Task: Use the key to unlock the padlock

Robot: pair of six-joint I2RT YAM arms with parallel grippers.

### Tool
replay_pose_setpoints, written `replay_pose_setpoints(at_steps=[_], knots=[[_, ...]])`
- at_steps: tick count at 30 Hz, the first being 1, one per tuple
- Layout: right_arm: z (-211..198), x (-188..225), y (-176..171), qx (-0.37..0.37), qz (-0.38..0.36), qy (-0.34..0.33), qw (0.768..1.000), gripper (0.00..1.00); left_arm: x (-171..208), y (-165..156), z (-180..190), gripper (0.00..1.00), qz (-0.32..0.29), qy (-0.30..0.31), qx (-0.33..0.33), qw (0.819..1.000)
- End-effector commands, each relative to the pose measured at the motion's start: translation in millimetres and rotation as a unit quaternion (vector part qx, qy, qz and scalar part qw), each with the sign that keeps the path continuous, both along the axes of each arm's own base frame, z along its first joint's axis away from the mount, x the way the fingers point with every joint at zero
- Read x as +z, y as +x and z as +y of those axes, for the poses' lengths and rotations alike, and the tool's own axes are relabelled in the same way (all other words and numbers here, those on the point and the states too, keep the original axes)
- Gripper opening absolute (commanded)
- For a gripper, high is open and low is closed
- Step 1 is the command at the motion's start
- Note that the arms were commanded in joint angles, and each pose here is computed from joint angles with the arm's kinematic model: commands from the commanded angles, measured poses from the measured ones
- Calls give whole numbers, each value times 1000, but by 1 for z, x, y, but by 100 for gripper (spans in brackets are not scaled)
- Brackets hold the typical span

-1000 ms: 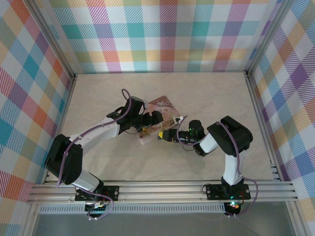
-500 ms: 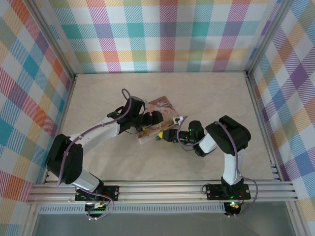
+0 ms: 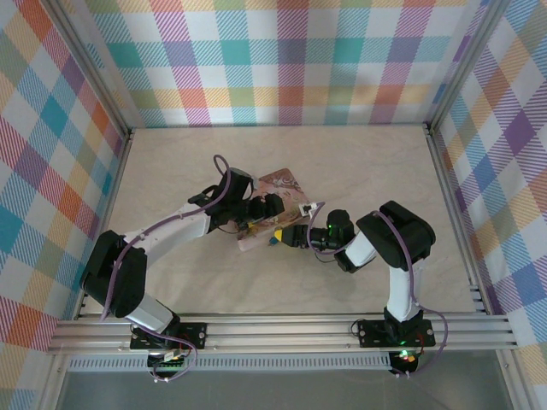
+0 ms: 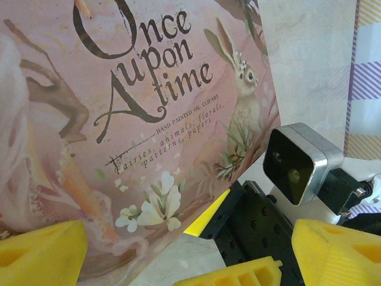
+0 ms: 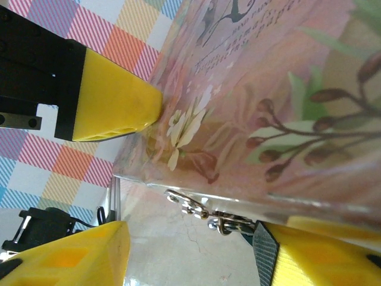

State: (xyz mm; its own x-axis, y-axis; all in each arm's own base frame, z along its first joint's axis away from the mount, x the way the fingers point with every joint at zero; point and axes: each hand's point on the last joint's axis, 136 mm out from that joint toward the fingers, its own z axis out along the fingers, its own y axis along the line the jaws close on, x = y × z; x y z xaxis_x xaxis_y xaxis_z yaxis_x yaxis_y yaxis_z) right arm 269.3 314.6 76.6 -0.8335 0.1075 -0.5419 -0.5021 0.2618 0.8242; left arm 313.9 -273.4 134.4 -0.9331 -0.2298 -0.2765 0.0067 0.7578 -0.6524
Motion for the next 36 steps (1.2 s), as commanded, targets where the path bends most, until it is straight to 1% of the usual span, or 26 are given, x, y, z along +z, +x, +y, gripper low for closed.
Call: replay_pose_setpoints(at_steps=[1, 5, 15, 19, 24, 29, 36], knots=[[2, 1, 3, -1, -20, -13, 1000, 59, -9, -11, -1, 89, 23, 22, -10, 999], [-8, 3, 11, -22, -22, -29, 999, 61, -16, -20, 5, 89, 31, 45, -12, 998], [-17, 18, 40, -34, -36, -12, 999, 61, -22, -32, 4, 89, 43, 44, -15, 998], [-19, 17, 35, -30, -38, -15, 999, 61, -22, -31, 3, 89, 40, 44, -13, 998], [-24, 9, 19, -28, -31, -19, 999, 61, -22, -29, 1, 89, 40, 42, -11, 998], [-13, 7, 6, 1, -34, -12, 999, 61, -22, -29, 1, 89, 39, 42, -9, 998], [-2, 4, 7, 16, -30, -11, 999, 62, -22, -29, 0, 89, 38, 43, -10, 998]])
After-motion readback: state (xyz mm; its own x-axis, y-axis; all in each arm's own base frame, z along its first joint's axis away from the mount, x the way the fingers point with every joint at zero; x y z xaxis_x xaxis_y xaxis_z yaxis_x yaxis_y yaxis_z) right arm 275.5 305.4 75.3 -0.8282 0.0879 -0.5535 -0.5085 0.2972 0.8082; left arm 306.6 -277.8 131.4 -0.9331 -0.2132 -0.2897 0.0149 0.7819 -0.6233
